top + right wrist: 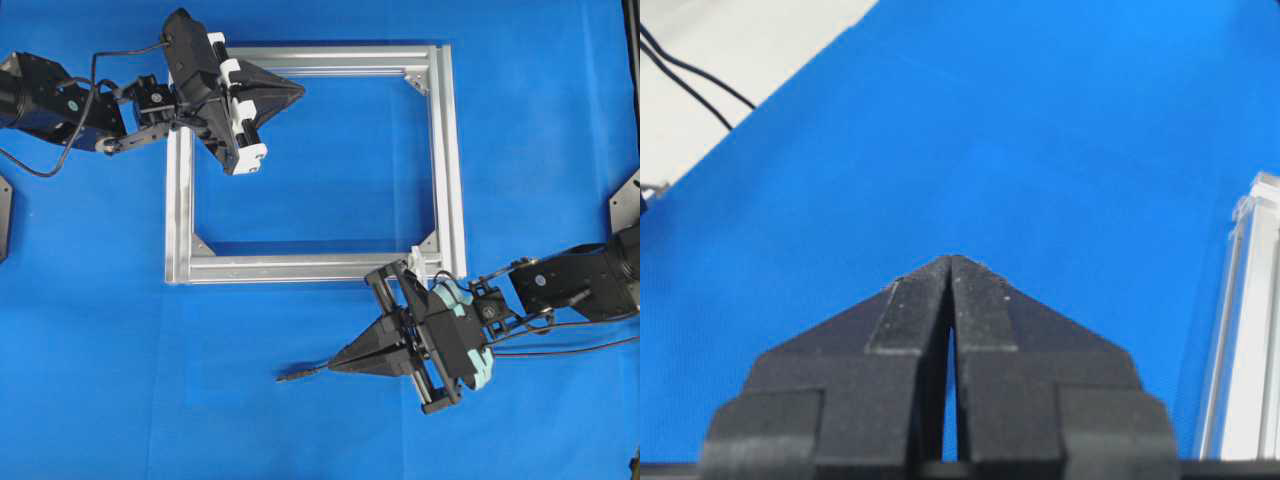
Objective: Insert the wire through the string loop located on the right side.
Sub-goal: 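Open the right gripper above the black USB cable end, then lower the right gripper and close it on the USB cable plug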
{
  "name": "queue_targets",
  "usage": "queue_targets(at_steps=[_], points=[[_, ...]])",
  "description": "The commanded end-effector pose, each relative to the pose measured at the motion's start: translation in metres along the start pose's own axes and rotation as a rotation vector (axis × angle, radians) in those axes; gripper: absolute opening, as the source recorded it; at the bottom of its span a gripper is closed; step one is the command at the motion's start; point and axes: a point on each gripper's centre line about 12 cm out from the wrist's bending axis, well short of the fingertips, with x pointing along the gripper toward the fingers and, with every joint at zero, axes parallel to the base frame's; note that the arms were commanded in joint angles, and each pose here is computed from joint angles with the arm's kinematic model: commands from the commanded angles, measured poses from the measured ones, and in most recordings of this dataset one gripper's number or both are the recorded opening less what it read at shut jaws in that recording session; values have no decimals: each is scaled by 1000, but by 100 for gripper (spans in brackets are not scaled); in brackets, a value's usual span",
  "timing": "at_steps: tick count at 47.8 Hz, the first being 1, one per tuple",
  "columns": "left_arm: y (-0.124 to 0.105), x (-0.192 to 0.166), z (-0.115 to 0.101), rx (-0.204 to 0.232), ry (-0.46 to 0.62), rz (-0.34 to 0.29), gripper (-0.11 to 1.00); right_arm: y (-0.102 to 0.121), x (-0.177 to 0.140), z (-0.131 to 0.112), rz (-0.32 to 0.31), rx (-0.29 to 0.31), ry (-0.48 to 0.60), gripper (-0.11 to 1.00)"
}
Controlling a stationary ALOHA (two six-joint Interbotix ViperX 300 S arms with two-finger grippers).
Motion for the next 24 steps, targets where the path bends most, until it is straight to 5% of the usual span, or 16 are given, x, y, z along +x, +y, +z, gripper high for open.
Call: queue_targets(at_steps=[1, 7, 17, 24], points=[[-2, -2, 14, 3, -41, -6, 0, 1, -1, 17, 1, 0, -44, 0], [-2, -2, 13, 3, -38, -6, 0, -1, 0, 14, -15, 15, -17, 22], [-2, -2, 12, 2, -29, -6, 0, -2, -1, 10, -28, 29, 14, 82], [-2, -2, 13, 2, -32, -6, 0, -4, 3, 0, -47, 53, 43, 74]])
